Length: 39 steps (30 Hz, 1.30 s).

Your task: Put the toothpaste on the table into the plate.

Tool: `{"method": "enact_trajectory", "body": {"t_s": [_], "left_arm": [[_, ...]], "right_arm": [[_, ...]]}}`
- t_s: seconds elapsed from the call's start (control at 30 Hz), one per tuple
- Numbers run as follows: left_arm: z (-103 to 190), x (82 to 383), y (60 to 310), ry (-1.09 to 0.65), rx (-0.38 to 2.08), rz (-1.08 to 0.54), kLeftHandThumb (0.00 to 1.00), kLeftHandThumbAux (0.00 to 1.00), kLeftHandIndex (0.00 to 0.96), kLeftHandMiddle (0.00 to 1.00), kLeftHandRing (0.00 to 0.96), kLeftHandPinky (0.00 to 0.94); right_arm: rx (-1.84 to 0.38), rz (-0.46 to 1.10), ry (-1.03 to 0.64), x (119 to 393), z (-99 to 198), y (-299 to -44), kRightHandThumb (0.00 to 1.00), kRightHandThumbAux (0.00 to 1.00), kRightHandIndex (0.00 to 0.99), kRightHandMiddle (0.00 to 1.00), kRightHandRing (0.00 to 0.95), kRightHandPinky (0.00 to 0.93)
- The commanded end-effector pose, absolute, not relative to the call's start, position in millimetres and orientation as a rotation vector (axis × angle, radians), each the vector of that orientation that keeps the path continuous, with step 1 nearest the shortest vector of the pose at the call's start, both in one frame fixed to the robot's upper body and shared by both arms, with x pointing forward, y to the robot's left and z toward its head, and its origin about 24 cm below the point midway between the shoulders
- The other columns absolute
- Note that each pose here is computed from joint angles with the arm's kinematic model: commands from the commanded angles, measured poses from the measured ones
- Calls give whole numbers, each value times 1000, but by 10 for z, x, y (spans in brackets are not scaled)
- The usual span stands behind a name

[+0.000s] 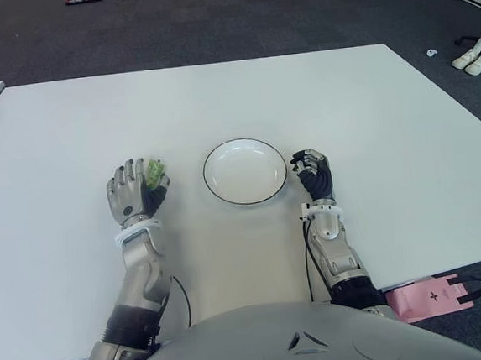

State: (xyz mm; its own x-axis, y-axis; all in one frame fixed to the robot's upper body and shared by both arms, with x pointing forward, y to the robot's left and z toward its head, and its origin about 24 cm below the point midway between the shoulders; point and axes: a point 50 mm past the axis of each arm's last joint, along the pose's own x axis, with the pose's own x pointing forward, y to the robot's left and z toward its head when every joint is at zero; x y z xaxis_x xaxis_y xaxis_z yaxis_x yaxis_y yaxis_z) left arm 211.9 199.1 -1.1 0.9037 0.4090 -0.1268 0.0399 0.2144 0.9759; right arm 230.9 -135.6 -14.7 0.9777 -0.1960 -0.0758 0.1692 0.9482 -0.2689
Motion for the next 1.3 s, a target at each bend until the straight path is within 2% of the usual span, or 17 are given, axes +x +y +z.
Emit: {"method": "enact_trajectory", "body": {"t_s": [0.03, 0.5, 0.6, 0.8, 1.2, 1.3], "left_arm": [[-23, 2211, 1985, 458, 1370, 187, 448, 212, 0, 0, 0, 0], [-31, 2356, 2013, 563, 1354, 14, 455, 181, 0, 0, 0, 0], [-124, 2492, 2096, 594, 1351, -15, 456, 170, 0, 1, 0, 0], [-233, 2583, 2181, 624, 1352, -47, 459, 164, 0, 23, 0, 0], [-304, 2573, 2227, 696, 1315, -99, 486, 192, 0, 100, 59, 119], [-330, 2572, 2255, 726, 1300, -112, 506, 235, 0, 109, 73, 149]], "right_arm": [[-258, -189, 267, 2117, -431, -1371, 705, 731, 427, 514, 516, 517], [-246, -196, 247, 2087, -434, -1381, 707, 729, 428, 518, 512, 507], [-265, -199, 249, 2079, -438, -1388, 706, 729, 427, 517, 507, 492], [-275, -198, 250, 2080, -443, -1403, 706, 729, 427, 516, 506, 508], [-266, -202, 264, 2052, -446, -1425, 704, 731, 426, 518, 512, 509], [-280, -200, 267, 2048, -453, -1434, 704, 731, 425, 519, 509, 505]]}}
